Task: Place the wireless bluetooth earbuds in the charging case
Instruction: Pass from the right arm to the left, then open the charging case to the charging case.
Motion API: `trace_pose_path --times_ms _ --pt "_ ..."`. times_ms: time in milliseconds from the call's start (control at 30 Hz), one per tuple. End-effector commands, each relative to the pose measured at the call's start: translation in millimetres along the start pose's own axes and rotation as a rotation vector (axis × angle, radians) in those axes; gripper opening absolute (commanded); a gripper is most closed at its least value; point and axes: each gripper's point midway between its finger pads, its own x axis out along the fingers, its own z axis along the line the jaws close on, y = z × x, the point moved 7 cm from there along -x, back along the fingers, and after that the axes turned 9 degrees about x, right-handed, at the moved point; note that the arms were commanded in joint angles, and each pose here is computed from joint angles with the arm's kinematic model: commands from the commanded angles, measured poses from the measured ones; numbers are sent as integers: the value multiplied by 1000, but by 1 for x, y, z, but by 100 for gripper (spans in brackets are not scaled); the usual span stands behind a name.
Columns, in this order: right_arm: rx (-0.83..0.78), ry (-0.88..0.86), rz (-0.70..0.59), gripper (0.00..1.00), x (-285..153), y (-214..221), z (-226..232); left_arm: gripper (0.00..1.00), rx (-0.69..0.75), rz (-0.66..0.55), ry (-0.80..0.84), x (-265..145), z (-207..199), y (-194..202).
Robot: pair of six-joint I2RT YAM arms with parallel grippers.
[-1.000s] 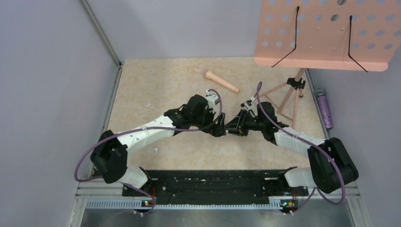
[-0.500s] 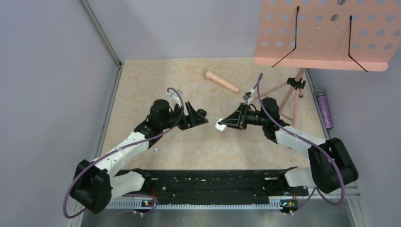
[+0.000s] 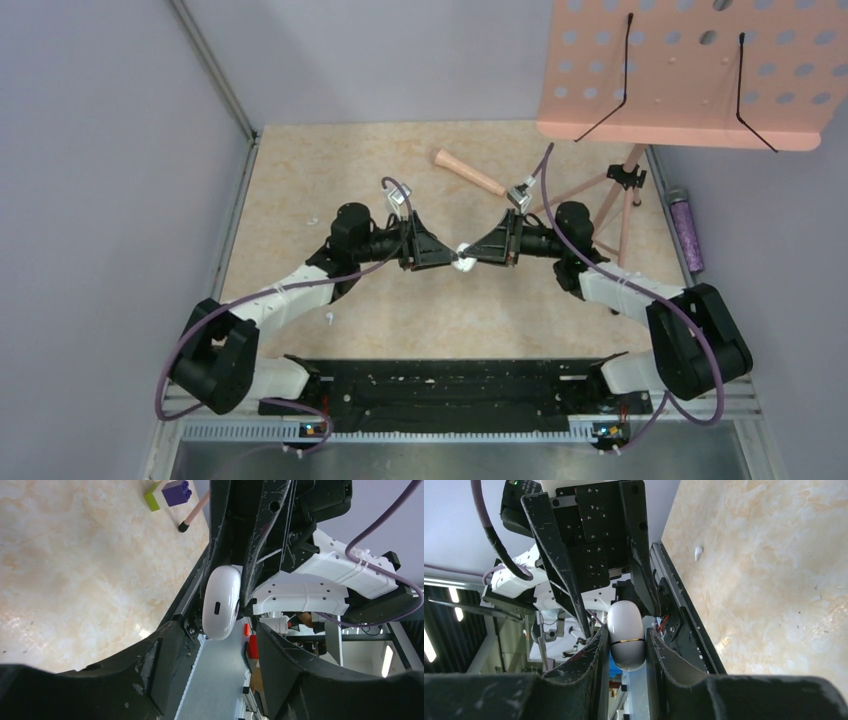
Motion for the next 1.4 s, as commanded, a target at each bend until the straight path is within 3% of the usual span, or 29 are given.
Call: trace_pose_path --times_ms 0,300,400,500,533,600,633,700,1367 --pt "-97 -80 31 0 5 -6 23 60 76 3 101 7 -20 -11" --pt "-107 -92 55 0 9 -2 27 44 72 20 109 15 -22 -11" --pt "-106 -90 56 0 9 -2 28 30 65 24 108 18 -22 -10" --pt "-100 -78 59 0 8 -1 28 1 58 16 106 19 -22 -11" --pt "-100 -64 59 6 8 -1 26 0 57 10 102 18 -22 -11" --pt "-100 -18 43 32 6 0 23 0 50 -14 83 17 -20 -13" --pt "-103 6 26 40 5 0 21 0 48 -30 74 16 -20 -14" --pt "-108 45 -20 48 2 0 19 0 38 -56 67 13 -20 -15" --pt "-34 19 -139 49 -21 1 4 0 53 -135 186 -1 -47 -31"
